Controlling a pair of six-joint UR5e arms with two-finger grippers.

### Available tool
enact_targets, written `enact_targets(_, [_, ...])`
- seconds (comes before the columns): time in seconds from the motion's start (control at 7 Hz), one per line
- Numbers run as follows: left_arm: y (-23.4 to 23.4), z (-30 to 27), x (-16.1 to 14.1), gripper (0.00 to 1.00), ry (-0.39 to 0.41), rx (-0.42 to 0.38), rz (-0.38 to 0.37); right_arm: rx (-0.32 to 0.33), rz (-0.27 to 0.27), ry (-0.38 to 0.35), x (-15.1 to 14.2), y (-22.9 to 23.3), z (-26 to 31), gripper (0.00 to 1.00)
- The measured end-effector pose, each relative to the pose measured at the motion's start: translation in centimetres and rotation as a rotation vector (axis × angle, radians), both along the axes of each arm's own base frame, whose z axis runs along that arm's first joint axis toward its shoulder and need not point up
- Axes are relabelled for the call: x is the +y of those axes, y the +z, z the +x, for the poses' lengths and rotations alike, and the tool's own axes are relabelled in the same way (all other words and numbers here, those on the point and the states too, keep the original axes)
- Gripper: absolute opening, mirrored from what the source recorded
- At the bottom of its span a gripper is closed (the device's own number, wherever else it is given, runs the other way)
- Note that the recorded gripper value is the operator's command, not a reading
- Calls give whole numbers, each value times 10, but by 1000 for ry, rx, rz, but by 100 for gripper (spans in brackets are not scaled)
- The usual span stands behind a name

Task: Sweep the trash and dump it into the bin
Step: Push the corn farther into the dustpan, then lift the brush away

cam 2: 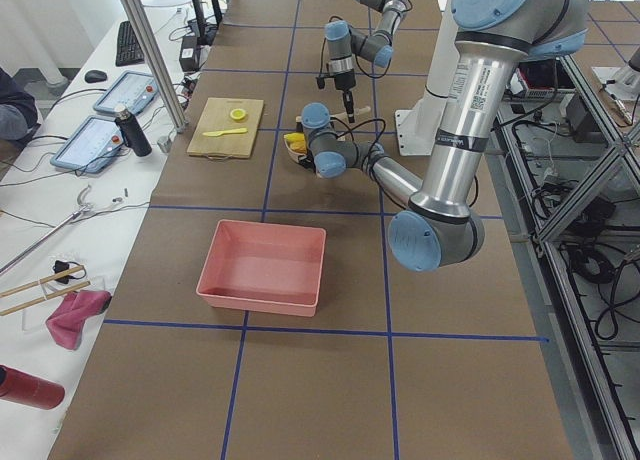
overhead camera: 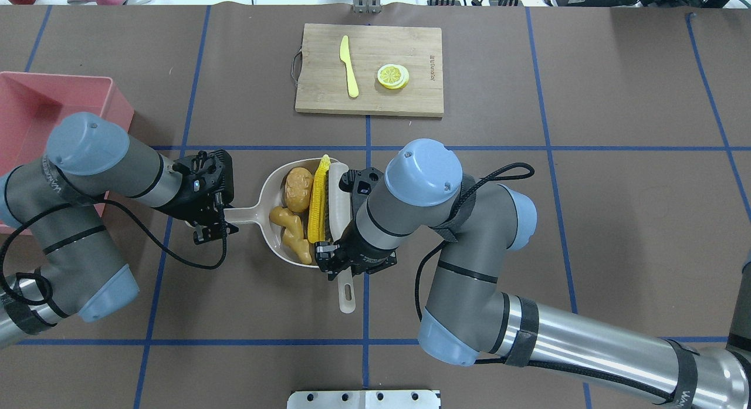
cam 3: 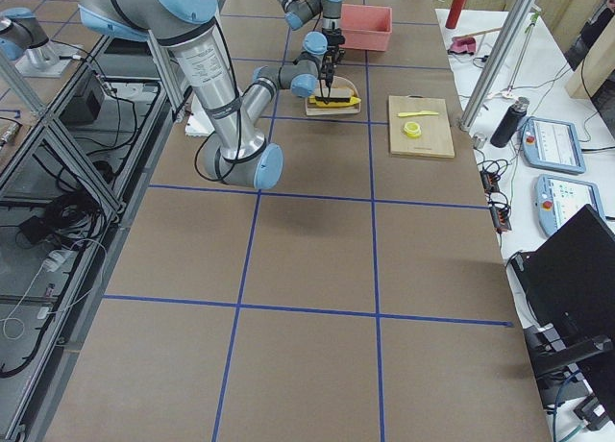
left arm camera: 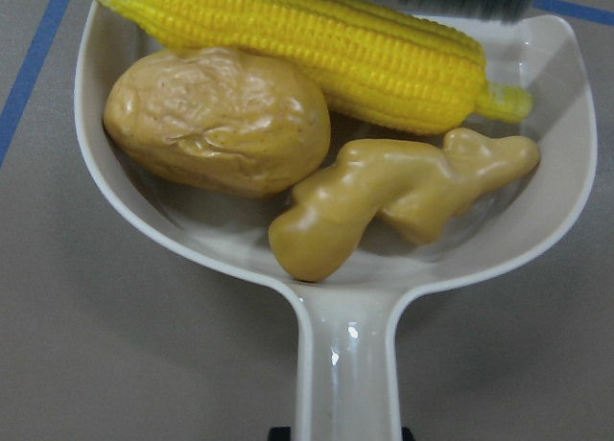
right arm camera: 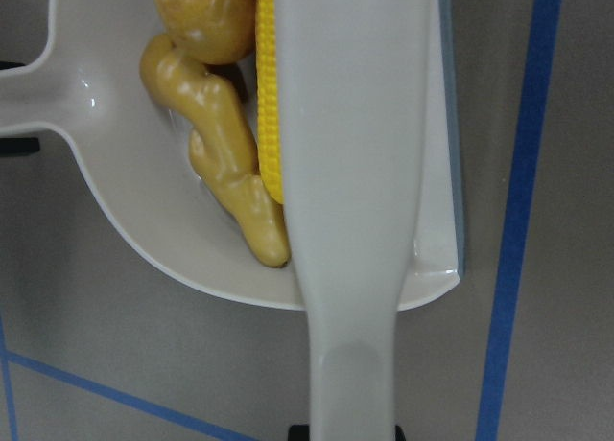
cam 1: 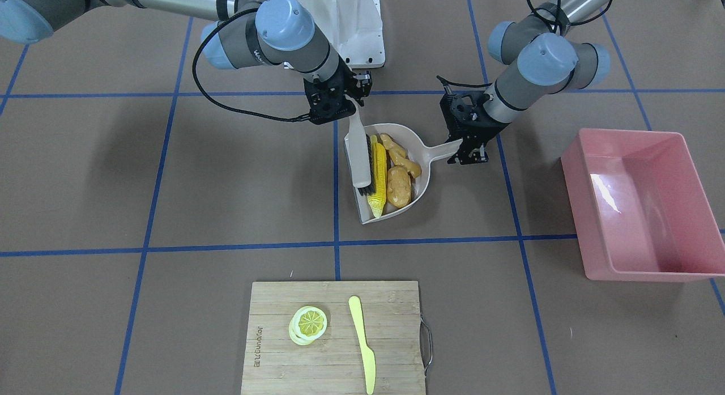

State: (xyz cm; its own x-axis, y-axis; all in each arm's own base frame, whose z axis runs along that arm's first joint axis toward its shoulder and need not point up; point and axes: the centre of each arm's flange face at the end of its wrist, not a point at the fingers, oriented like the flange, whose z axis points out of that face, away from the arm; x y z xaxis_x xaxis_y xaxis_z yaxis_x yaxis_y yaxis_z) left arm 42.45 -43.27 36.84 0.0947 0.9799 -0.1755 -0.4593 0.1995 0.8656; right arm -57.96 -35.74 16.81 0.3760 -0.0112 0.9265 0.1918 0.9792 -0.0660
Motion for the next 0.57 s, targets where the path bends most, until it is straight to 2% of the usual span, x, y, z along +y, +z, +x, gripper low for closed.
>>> enact_targets(0.14, [0,0,0,20,0,0,-1,-11,-21,-16,-5,2,16,0])
enact_targets(0.57, [0,-1,1,15,5,2,-3,-11,-65,-31,-18,22,65,0])
